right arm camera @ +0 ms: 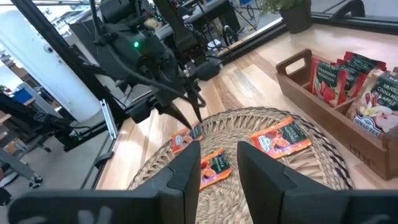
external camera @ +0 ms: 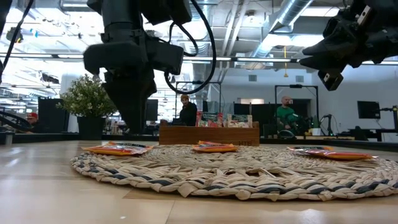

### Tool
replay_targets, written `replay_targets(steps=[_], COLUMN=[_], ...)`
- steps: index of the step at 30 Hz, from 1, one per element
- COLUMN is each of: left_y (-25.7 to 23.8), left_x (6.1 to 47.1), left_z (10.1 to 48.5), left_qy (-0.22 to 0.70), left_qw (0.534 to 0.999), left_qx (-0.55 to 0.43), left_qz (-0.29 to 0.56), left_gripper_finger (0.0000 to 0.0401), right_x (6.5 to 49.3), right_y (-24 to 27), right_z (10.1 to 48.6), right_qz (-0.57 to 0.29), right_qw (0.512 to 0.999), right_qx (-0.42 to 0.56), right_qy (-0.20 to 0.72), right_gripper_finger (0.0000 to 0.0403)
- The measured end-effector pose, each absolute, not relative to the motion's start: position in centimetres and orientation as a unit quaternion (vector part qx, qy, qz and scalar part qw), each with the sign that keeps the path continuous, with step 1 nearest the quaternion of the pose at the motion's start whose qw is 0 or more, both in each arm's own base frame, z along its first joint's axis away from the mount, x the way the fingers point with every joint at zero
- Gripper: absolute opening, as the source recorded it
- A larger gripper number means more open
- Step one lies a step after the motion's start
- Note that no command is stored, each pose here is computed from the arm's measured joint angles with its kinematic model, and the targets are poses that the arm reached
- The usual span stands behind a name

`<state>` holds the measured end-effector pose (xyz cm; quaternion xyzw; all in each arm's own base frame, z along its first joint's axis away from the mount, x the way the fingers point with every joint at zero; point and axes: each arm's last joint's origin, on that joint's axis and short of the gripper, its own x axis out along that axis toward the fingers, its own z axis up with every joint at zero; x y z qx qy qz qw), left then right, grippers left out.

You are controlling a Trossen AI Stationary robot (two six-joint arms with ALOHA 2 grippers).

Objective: Pick & Place Tea
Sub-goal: Put the orange tea bag into the left section of the wooden organizer

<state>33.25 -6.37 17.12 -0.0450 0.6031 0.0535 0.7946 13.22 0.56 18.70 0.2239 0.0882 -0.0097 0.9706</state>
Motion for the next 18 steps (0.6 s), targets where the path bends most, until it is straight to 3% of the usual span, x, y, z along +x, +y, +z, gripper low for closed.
replay_targets(steps=[18], left_y=[-6.0], left_x=[33.5], left_z=[15.4], left_qy=[0.635], left_qw=[0.77], left_qx=[-0.05], left_qz=[0.039], left_gripper_finger=[0.0108], right_x=[13.2], right_y=[0.6], right_z=[18.5], right_qz=[-0.012], right_qw=[0.97], right_qx=[0.223], right_qy=[0.1], right_gripper_finger=[0.0098])
